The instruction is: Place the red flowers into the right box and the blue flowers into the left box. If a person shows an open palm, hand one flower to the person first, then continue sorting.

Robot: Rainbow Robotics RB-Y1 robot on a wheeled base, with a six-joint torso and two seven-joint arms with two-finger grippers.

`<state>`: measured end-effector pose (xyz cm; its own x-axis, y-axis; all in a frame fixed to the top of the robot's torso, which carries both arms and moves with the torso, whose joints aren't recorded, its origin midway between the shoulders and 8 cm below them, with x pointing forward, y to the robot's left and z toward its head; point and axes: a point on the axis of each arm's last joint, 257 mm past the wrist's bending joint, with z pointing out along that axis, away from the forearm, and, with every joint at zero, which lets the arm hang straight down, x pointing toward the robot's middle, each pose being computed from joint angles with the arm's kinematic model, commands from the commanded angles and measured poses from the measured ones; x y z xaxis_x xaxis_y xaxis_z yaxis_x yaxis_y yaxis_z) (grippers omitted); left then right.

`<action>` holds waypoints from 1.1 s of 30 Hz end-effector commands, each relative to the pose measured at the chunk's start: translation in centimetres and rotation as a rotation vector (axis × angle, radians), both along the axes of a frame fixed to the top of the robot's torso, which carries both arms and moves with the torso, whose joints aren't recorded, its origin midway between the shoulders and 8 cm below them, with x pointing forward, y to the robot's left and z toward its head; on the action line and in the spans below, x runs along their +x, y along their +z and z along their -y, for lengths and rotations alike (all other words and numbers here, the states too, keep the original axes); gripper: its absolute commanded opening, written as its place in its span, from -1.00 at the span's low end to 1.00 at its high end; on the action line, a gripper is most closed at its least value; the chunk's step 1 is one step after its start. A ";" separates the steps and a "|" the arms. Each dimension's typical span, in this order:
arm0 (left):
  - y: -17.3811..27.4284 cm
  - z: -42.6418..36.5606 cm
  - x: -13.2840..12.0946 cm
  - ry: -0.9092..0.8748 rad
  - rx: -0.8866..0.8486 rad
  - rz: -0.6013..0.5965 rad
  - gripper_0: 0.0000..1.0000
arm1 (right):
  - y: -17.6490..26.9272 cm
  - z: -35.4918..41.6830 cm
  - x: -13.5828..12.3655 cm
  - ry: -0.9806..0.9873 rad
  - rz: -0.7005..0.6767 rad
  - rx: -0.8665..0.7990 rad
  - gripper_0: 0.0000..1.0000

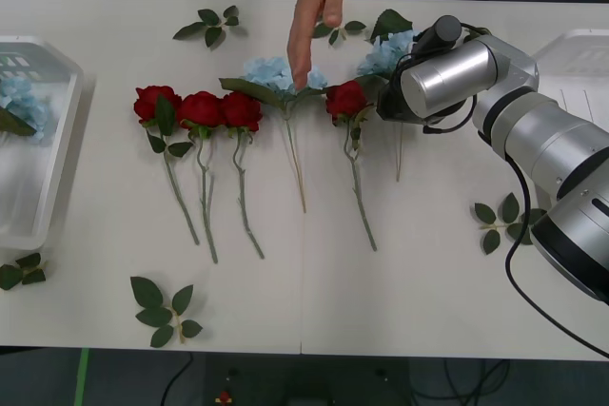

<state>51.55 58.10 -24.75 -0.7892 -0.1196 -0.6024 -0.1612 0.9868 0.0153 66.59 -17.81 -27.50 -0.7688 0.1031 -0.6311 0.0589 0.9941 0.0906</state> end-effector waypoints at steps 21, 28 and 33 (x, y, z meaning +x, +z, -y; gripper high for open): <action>-0.4 0.3 0.0 -0.072 0.050 -0.008 1.00 | 11.1 -0.3 -1.3 0.400 0.211 -0.005 -1.00; -0.4 0.3 0.0 -0.072 0.050 -0.008 1.00 | 15.3 -1.5 -4.1 0.495 0.355 0.079 -1.00; -0.4 0.3 0.0 -0.072 0.050 -0.008 1.00 | 19.1 -4.5 -5.2 0.549 0.544 0.173 -1.00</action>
